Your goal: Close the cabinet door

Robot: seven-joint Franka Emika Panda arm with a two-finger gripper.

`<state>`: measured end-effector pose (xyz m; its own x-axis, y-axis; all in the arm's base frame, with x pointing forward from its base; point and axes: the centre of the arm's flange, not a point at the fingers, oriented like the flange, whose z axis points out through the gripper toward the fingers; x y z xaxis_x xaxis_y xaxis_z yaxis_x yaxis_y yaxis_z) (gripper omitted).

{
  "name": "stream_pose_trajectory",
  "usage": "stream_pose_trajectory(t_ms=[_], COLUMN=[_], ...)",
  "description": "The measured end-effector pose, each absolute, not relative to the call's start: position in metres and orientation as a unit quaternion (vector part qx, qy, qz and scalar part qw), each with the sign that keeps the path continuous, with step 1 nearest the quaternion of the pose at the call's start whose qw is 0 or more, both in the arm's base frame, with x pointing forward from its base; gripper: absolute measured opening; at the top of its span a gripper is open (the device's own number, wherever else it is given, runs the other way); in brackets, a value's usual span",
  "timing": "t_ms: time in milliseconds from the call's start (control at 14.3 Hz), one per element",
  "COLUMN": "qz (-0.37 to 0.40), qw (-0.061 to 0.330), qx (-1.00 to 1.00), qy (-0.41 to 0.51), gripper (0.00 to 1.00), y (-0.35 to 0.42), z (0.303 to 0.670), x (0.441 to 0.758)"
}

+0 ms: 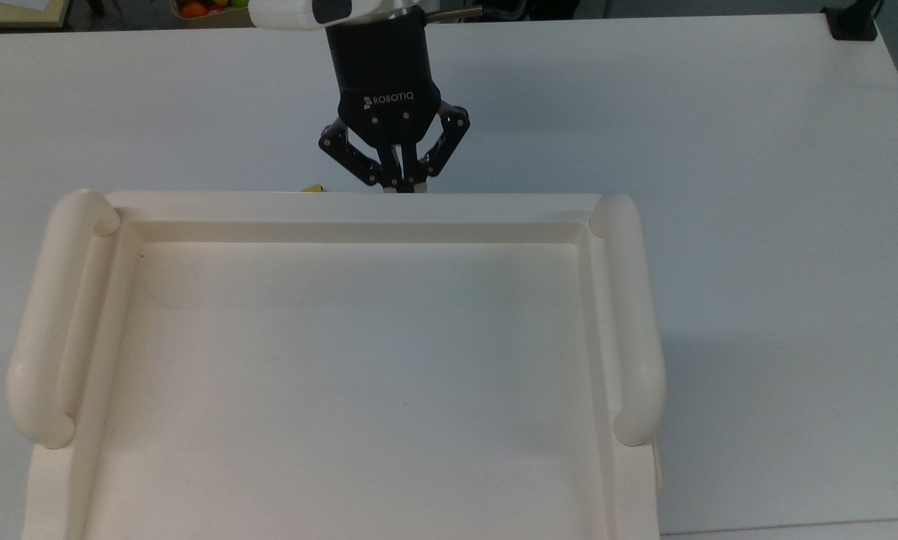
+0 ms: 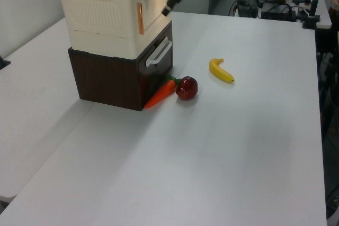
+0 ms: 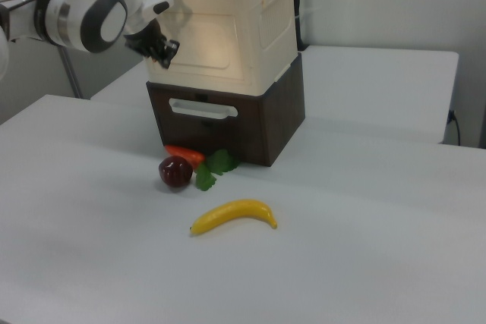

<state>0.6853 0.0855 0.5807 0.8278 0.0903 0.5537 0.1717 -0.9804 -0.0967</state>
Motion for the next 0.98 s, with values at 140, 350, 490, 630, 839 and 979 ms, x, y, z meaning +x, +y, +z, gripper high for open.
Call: stream_pose_trajectory(t_ms=[140, 350, 490, 630, 839, 979], qz=[-0.21, -0.105, -0.051, -0.019, 0.0, -0.002], qw=[0.048, 0.002, -0.025, -0.035, -0.042, -0.041], qx=[-0.973, -0.989, -0.993, -0.994, -0.996, -0.997], qy=[-0.084, -0.1, -0.105, -0.101, -0.079, -0.067], gripper=[0.01, 0.01, 0.01, 0.01, 0.02, 0.07], y=[0.082, 0.075, 0.07, 0.062, 0.038, 0.027], z=[0.578, 0.574, 0.567, 0.568, 0.593, 0.601], x=[0.668, 0.637, 0.613, 0.593, 0.558, 0.55])
